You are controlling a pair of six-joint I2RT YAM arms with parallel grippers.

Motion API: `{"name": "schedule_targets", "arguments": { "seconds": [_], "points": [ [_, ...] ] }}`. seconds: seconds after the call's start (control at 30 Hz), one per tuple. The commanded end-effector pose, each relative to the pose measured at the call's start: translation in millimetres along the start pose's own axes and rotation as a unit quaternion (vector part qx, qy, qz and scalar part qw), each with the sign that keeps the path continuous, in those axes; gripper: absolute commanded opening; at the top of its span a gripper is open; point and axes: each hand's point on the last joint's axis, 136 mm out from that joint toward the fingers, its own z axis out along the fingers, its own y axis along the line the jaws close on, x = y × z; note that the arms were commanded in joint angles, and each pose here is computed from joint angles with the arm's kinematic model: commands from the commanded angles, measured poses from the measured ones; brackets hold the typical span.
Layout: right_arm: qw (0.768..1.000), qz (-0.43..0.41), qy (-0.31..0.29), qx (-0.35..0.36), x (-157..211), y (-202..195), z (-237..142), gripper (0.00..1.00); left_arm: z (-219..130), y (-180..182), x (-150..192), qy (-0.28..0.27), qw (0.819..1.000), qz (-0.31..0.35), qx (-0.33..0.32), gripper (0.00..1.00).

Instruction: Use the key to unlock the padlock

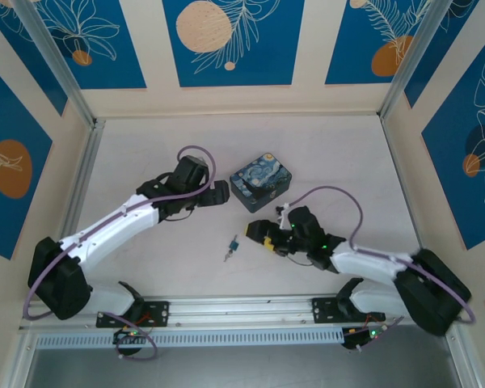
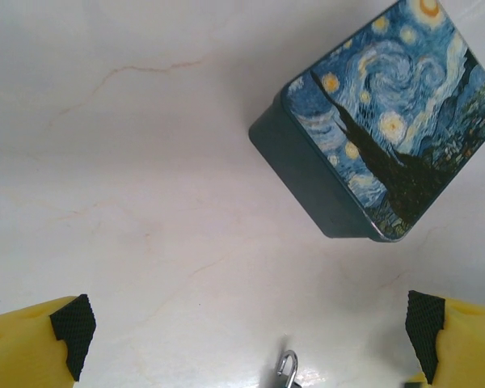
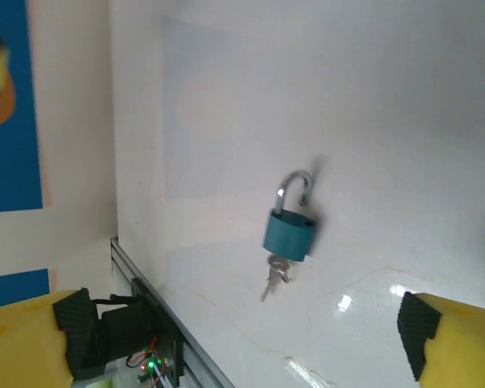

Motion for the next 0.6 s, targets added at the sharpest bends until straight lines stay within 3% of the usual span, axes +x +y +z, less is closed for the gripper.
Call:
{"name": "schedule_targets", "arguments": {
  "seconds": [0.0, 0.17, 0.27, 0.43, 0.57],
  "points": [
    [0.997, -0.014, -0.029, 0.064, -14, -14, -38, 1.0, -19, 20, -13, -0.037, 0.999, 0.013, -0.036, 1.0],
    [0.981, -0.048, -0.151, 0.113, -74, 8, -115, 1.0, -50, 44, -38, -0.119, 0.988, 0.038, -0.092, 1.0],
    [0.954, -0.049, -0.24, 0.175, -119, 10, -159, 1.0, -64, 59, -53, -0.174, 0.974, 0.067, -0.129, 1.0],
    [0.864, -0.118, -0.377, 0.312, -188, -3, -213, 1.0, -76, 82, -71, -0.265, 0.934, 0.14, -0.192, 1.0],
    [0.814, -0.161, -0.398, 0.391, -223, -29, -222, 1.0, -79, 109, -80, -0.313, 0.914, 0.151, -0.21, 1.0]
  ]
}}
